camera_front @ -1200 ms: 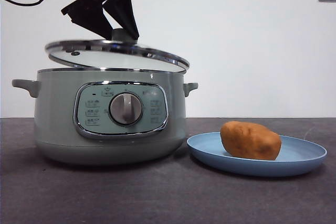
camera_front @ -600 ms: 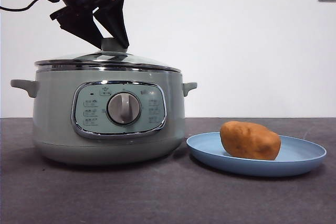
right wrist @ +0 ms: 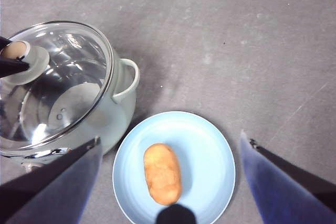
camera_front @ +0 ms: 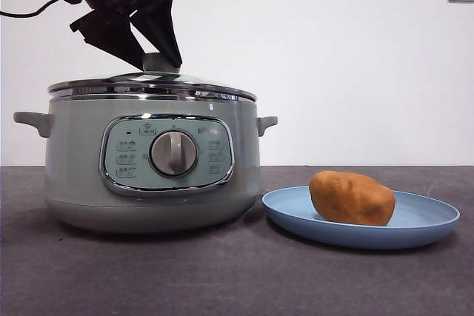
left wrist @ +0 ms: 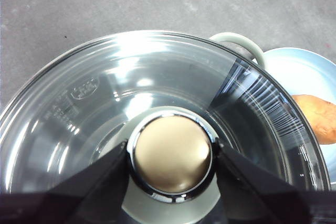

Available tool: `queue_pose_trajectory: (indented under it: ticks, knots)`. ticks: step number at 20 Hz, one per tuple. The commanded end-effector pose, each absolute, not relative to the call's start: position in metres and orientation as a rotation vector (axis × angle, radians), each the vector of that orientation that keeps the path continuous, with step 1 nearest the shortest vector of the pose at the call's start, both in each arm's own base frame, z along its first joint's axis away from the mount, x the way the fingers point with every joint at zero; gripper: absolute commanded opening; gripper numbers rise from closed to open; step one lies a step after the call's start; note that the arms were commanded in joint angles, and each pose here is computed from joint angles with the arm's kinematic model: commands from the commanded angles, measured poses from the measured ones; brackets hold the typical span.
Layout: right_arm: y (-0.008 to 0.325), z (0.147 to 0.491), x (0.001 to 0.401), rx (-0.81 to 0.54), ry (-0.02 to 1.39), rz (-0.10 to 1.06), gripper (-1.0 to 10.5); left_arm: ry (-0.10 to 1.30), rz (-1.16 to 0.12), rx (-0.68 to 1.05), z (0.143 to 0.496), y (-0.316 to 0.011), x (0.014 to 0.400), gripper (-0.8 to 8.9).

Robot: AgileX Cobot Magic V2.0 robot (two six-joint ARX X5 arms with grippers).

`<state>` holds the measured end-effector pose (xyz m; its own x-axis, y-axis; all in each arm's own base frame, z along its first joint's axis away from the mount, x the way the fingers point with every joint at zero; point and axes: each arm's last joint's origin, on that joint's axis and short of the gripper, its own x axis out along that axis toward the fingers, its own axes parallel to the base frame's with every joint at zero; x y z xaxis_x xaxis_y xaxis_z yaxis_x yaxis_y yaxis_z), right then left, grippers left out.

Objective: Take the potato out from the steamer,put the potato on the plate,close the lid

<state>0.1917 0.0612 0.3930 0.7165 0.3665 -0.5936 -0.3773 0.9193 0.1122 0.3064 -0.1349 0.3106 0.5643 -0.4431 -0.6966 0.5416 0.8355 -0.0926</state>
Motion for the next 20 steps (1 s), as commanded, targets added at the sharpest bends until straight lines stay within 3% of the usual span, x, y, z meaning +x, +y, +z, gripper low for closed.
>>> queue_pose_trajectory:
  ticks: [1, 13, 14, 17, 20]
  knots:
    - [0.061, 0.393, 0.192, -0.021, 0.648, 0.412, 4.4, 0.818, -0.557, 0.148, 0.302, -0.135, 0.307, -0.07]
    - [0.061, 0.393, 0.192, -0.021, 0.648, 0.413, 4.4, 0.929, -0.538, 0.203, 0.291, -0.137, 0.302, 0.01]
    - [0.061, 0.393, 0.192, -0.021, 0.648, 0.413, 4.4, 0.93, -0.54, 0.201, 0.291, -0.137, 0.302, 0.26]
    - [0.061, 0.393, 0.192, -0.02, 0.65, 0.415, 4.4, 0.93, -0.538, 0.199, 0.291, -0.137, 0.302, 3.16]
    - [0.061, 0.393, 0.192, -0.02, 0.651, 0.415, 4.4, 0.926, -0.538, 0.198, 0.291, -0.137, 0.302, 3.52]
